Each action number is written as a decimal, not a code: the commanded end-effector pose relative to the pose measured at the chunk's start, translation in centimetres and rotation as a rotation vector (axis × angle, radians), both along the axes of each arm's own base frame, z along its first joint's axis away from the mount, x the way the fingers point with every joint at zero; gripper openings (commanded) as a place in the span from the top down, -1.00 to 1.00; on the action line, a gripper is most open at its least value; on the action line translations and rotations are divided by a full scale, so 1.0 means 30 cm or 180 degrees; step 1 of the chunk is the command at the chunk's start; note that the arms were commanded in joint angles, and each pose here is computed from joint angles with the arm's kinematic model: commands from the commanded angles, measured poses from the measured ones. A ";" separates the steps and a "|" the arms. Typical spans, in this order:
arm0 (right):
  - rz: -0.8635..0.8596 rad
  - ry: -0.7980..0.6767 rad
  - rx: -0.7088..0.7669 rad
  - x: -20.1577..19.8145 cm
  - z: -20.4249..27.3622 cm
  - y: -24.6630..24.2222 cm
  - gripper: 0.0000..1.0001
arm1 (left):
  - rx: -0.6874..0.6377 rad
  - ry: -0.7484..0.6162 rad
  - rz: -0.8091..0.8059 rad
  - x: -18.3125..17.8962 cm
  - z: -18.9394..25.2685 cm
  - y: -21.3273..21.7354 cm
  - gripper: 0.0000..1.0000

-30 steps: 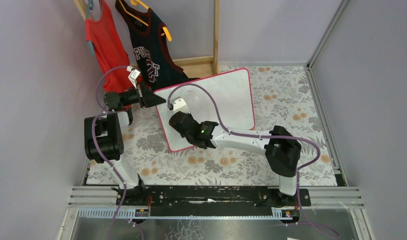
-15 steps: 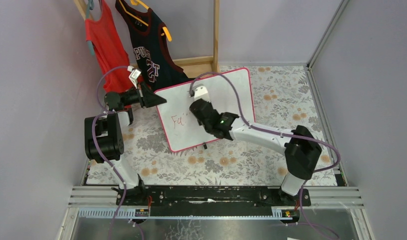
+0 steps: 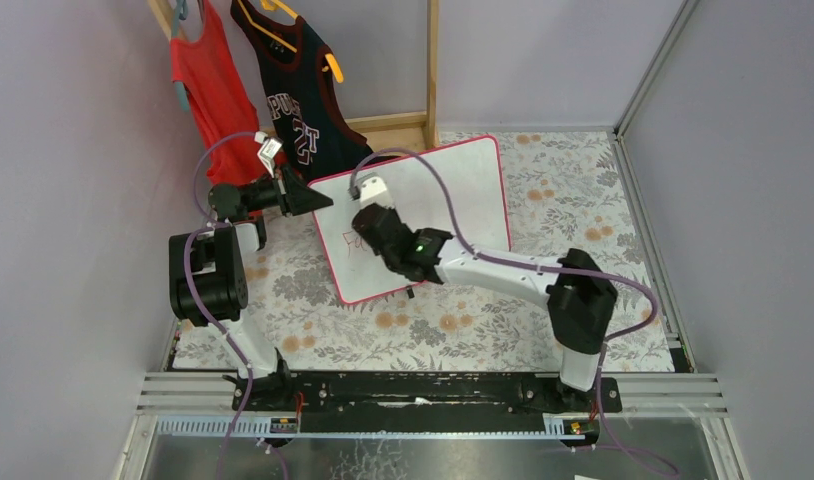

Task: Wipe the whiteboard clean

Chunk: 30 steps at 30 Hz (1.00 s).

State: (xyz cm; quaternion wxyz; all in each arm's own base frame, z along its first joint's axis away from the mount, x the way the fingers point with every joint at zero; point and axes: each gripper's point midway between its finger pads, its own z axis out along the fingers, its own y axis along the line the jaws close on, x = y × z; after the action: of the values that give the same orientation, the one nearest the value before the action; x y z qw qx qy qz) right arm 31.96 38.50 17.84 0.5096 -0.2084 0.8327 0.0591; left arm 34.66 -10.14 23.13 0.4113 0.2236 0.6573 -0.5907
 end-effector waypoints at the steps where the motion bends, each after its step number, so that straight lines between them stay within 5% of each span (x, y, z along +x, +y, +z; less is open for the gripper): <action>1: 0.0373 0.0103 0.0202 -0.097 -0.018 0.205 1.00 | 0.0191 -0.0138 -0.0261 -0.071 0.012 -0.025 1.00; 10: 0.0554 0.0111 0.0144 -0.157 -0.048 0.333 1.00 | 0.0193 -0.0137 -0.0263 -0.073 0.011 -0.025 1.00; 25: -0.0418 -0.0198 -0.0011 0.072 0.077 -0.192 1.00 | 0.0196 -0.0144 -0.0265 -0.073 0.012 -0.025 1.00; 30: -0.0263 -0.0097 0.0106 0.053 0.070 -0.162 1.00 | 0.0188 -0.0138 -0.0263 -0.069 0.011 -0.026 1.00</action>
State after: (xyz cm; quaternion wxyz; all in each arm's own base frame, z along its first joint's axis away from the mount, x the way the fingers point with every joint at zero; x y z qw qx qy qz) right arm 34.10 32.39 18.81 0.5164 -0.1633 0.8403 0.0238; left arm 34.62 -10.16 23.12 0.4117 0.2236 0.6571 -0.5905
